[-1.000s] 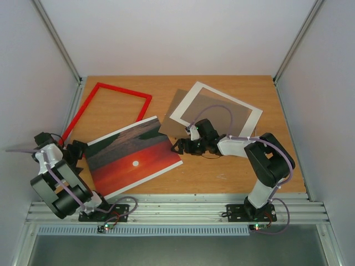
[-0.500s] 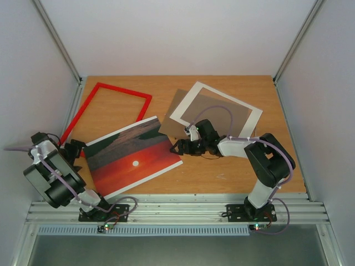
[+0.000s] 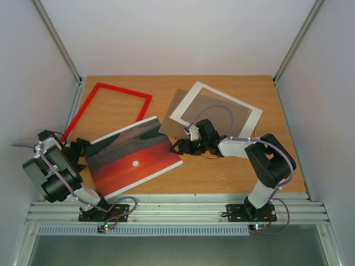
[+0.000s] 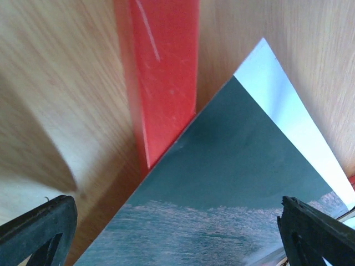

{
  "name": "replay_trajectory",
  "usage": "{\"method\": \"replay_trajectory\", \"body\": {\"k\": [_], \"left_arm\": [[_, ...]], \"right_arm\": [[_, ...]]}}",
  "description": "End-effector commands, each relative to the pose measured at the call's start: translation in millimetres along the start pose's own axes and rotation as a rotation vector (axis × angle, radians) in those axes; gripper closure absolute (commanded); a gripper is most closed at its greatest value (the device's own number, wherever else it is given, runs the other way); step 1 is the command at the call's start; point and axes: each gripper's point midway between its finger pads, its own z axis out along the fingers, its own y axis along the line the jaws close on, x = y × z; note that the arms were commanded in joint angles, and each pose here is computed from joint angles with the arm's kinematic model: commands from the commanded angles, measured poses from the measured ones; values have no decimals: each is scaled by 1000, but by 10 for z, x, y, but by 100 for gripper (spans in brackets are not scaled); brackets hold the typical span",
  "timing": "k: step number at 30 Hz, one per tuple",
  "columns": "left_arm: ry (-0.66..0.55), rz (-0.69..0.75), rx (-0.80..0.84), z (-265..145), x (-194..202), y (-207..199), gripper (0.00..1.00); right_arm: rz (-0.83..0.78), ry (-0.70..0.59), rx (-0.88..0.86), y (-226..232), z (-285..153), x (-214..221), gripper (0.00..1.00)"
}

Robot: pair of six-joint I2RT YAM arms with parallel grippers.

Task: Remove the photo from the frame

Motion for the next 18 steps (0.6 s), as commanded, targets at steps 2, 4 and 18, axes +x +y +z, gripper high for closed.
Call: {"method": "replay_trajectory", "body": {"k": [2,4,18], "left_arm": [[30,42,32,106,68,-113,0],[45,68,26,141,119,-161,1],[91,163,55,197,307,-387,3]], "right_arm": [[-25,-24,-35,119,-76,-46,2],[-26,-27,-36,121,-85,-50,2],[-29,-25,-35,125,-84,-46,3]]}}
